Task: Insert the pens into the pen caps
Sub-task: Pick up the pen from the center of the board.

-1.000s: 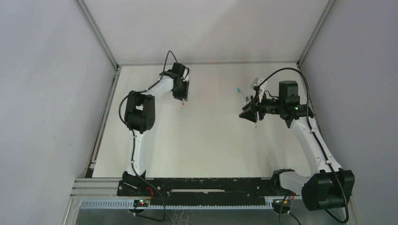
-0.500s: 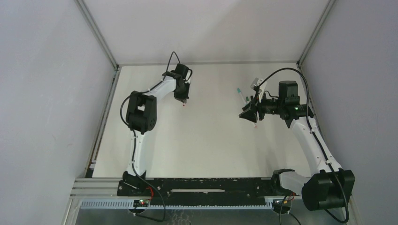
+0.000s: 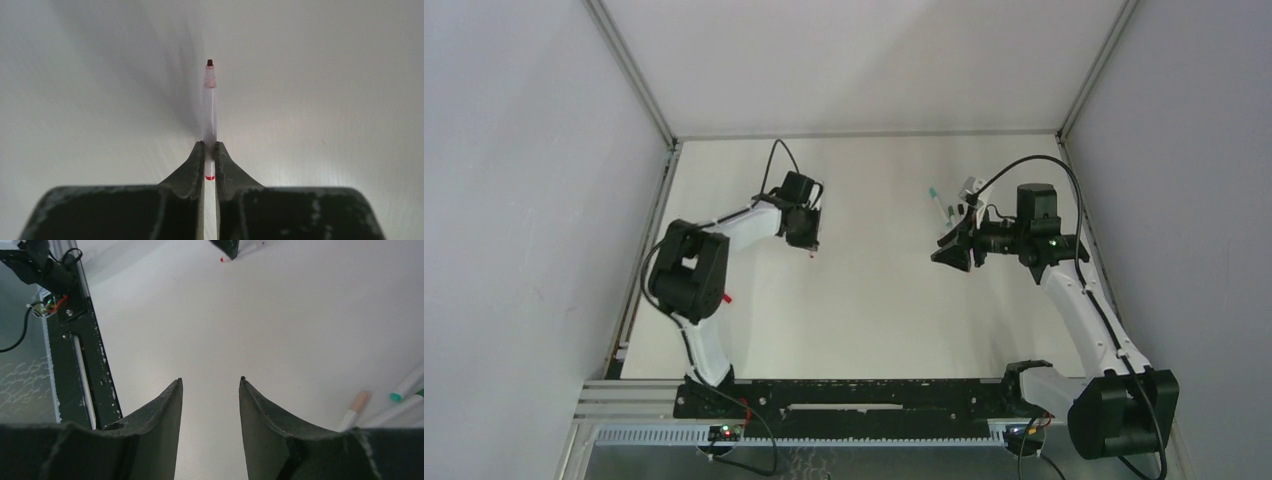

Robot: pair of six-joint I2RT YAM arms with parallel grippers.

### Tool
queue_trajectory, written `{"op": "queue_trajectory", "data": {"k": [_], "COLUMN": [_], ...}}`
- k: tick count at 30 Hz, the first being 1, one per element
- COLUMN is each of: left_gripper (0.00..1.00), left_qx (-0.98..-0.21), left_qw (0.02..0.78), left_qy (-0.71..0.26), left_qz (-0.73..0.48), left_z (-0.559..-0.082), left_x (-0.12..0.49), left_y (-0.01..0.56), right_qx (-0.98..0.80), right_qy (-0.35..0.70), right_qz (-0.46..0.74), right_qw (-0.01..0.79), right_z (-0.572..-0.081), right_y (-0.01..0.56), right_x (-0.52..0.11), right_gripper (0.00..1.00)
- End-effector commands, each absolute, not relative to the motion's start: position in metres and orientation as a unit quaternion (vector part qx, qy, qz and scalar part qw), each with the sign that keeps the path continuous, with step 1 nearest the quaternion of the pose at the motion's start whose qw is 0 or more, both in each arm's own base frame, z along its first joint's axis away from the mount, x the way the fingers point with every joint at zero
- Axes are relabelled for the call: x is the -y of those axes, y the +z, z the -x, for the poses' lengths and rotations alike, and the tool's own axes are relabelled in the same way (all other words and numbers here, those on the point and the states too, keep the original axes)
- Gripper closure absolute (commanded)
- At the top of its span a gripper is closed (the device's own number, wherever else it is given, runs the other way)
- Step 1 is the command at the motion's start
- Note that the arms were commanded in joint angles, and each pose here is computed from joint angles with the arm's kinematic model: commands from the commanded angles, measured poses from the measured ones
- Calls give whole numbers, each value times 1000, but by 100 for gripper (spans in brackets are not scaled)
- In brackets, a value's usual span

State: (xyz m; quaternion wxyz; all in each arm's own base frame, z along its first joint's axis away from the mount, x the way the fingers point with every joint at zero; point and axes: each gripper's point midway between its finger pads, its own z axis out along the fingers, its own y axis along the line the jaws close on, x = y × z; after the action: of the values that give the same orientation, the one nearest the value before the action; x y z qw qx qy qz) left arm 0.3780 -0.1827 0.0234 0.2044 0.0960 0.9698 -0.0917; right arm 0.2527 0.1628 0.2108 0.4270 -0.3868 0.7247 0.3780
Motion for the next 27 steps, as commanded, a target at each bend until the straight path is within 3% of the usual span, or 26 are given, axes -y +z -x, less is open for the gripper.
{"op": "queue_trajectory", "data": {"k": [1,13,21,27], "left_gripper": [100,100,100,100], "left_qx": [-925,-755,-672,-635], "left_qw": [315,482,541,558], "left_qy": [-197,-432,-495,-529], "left_qz": [-86,-109,-102,-80], "left_z": [-368,-252,-208,-197], "left_x": [216,278,309,330], "left_y": [80,186,236,260], "right_qx": [-681,-624,-616,-620], "right_qy": [406,462,489,510], "right_qz": [399,400,393,366], "right_qw": [461,488,476,470], "right_z": [-244,-214,-208,-211], "right_y": [240,270,277,276], "right_x": [-172,-183,-188,-194], "right_gripper": [49,46,44,32]}}
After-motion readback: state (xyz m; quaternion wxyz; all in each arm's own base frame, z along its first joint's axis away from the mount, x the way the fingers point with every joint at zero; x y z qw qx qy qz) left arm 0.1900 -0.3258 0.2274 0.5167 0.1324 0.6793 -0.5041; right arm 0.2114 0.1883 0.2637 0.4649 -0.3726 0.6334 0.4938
